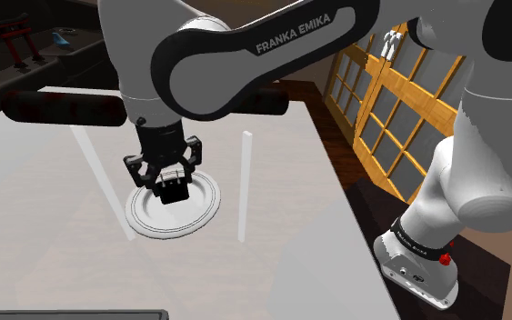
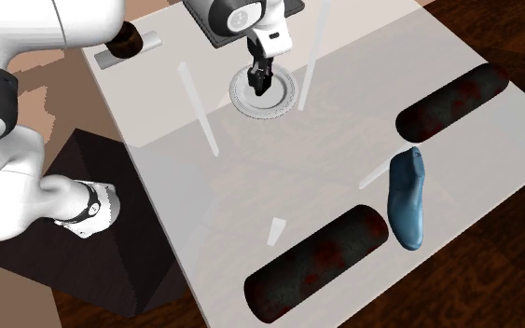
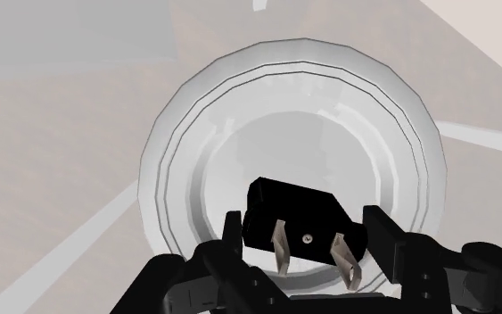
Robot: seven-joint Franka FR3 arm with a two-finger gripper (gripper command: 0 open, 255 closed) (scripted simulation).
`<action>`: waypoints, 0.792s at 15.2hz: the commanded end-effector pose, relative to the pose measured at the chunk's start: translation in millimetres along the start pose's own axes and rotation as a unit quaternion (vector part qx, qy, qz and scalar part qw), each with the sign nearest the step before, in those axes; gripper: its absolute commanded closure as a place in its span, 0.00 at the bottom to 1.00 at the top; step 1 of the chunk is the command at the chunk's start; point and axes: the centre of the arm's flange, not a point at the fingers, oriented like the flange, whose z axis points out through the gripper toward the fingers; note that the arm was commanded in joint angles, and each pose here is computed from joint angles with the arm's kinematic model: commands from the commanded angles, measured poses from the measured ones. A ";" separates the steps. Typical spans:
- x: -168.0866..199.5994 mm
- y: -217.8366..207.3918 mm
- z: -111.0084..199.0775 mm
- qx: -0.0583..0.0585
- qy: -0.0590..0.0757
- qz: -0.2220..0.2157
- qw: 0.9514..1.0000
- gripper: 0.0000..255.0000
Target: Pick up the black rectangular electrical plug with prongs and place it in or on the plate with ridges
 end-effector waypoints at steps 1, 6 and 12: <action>-0.1 0.2 0.8 0.000 0.000 0.000 1.000 1.00; -0.1 0.2 0.8 0.000 0.000 0.000 1.000 0.00; -0.1 0.2 -12.4 0.000 0.000 0.000 1.000 0.00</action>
